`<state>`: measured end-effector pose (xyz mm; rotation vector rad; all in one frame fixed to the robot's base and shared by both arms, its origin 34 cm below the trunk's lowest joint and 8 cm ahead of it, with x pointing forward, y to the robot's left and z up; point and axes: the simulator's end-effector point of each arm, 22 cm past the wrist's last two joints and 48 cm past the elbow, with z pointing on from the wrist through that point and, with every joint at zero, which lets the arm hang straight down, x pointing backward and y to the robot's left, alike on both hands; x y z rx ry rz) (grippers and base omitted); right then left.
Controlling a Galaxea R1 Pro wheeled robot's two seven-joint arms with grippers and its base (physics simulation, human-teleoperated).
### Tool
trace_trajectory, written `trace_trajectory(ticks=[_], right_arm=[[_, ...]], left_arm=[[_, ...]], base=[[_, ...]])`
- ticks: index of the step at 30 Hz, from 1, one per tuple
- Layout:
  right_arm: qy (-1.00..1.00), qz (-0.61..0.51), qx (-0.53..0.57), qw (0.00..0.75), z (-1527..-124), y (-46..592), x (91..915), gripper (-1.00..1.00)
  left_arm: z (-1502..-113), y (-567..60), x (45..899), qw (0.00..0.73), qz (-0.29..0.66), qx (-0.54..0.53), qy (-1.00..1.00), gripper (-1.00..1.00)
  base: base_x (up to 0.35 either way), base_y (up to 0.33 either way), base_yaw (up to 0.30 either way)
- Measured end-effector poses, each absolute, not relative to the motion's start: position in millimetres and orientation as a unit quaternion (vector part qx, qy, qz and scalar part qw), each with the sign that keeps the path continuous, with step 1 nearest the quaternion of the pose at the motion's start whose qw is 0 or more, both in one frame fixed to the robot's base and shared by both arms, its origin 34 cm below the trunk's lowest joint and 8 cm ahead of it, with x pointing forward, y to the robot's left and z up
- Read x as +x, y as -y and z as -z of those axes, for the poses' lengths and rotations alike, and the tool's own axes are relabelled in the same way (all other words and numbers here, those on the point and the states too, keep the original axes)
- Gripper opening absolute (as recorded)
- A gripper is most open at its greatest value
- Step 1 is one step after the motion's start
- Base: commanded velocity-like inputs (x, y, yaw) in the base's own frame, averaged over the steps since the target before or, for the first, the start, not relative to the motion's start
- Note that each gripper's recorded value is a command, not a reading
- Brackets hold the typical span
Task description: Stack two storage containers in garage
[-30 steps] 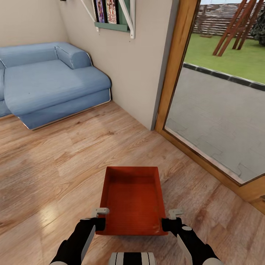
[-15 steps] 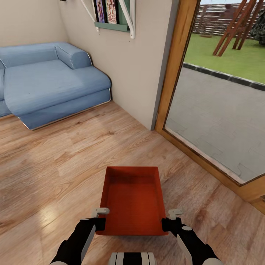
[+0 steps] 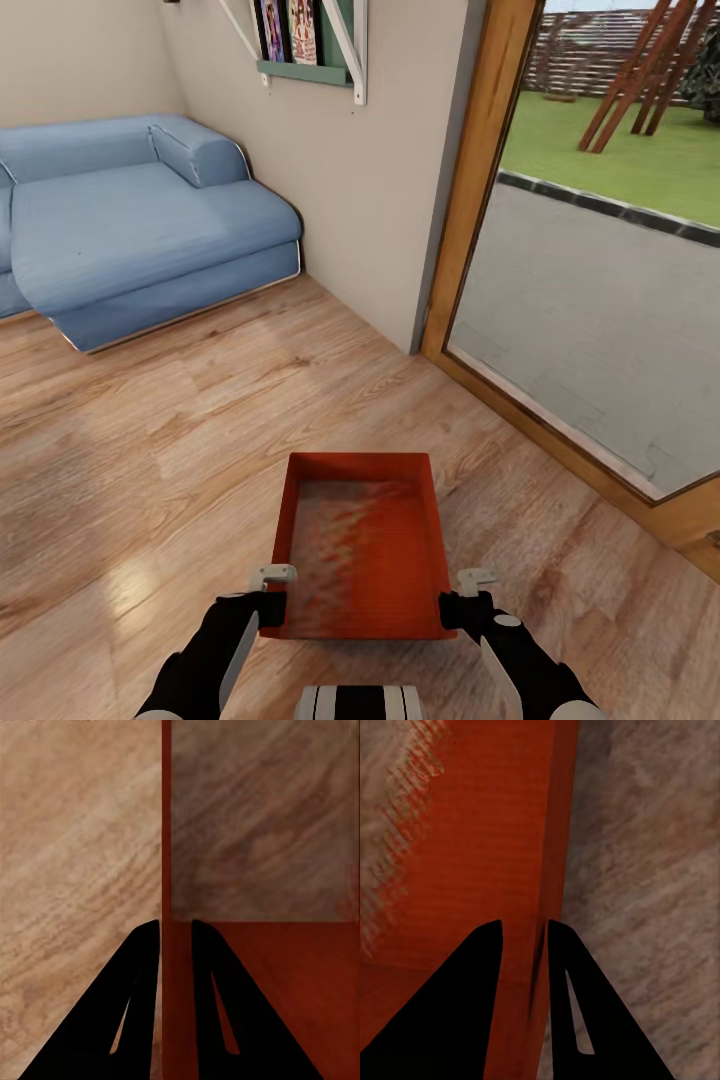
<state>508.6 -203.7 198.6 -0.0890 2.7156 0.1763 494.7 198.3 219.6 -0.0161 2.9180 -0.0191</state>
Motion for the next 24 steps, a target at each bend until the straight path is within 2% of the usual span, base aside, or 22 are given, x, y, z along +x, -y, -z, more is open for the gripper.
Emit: trace_trajectory(ticks=[24], right_arm=[[-0.976,-0.063,-0.032,0.207,-231.2,203.6,515.9,-1.00]], left_arm=[[-252.1,-198.5,501.8,0.110,0.007,-0.006,-0.994,-1.00]], base=[[0.000,0.000,0.000]])
